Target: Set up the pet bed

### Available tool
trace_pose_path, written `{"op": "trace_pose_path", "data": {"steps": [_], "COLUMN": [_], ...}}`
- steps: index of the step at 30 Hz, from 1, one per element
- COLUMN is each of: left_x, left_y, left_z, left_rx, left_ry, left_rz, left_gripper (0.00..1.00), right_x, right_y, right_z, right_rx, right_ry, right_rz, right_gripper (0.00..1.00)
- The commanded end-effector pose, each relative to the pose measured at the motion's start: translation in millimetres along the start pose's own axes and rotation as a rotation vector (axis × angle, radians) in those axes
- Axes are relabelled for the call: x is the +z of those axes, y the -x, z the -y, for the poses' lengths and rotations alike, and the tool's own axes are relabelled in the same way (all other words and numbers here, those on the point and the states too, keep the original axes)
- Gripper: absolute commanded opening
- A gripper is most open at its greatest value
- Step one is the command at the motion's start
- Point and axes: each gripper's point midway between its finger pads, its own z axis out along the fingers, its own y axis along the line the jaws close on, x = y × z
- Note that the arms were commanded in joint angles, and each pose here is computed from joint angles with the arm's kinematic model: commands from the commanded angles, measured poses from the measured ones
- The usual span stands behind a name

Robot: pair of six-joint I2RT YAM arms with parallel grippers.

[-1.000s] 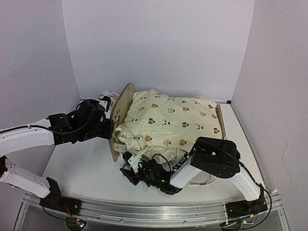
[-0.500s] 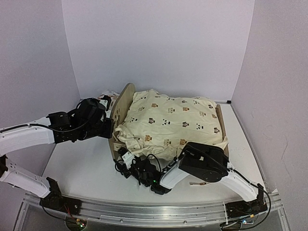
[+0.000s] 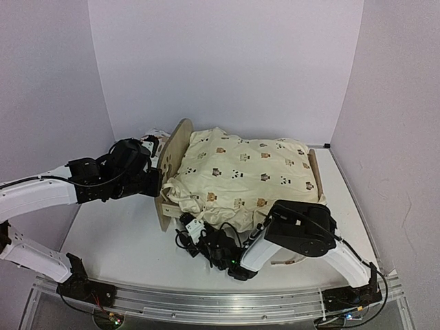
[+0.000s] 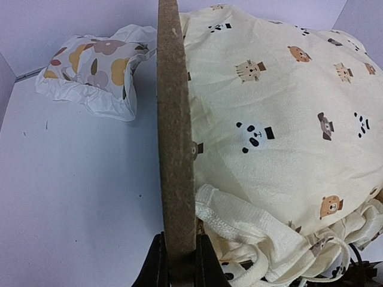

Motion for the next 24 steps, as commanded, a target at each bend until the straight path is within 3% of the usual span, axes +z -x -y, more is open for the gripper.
{"op": "trace_pose_path", "data": {"steps": [1,24], "left_x": [-38,-48], "left_y": [77,87], "left_z": [26,33], "left_rx": [-0.063,-0.058], "left_ry": [-0.131,-0.164], "left_rz": [0.222,0.227], "left_gripper": [0.0,0.0], "right_x": [-1,56], "right_y": [-13,-17], "right_z": [4,0], "right_rx": [-0.037,-0.059], "right_ry": [-0.013,-0.069], "right_rz": [-0.057,-0.051], "right_gripper": [0.56,0.44]}}
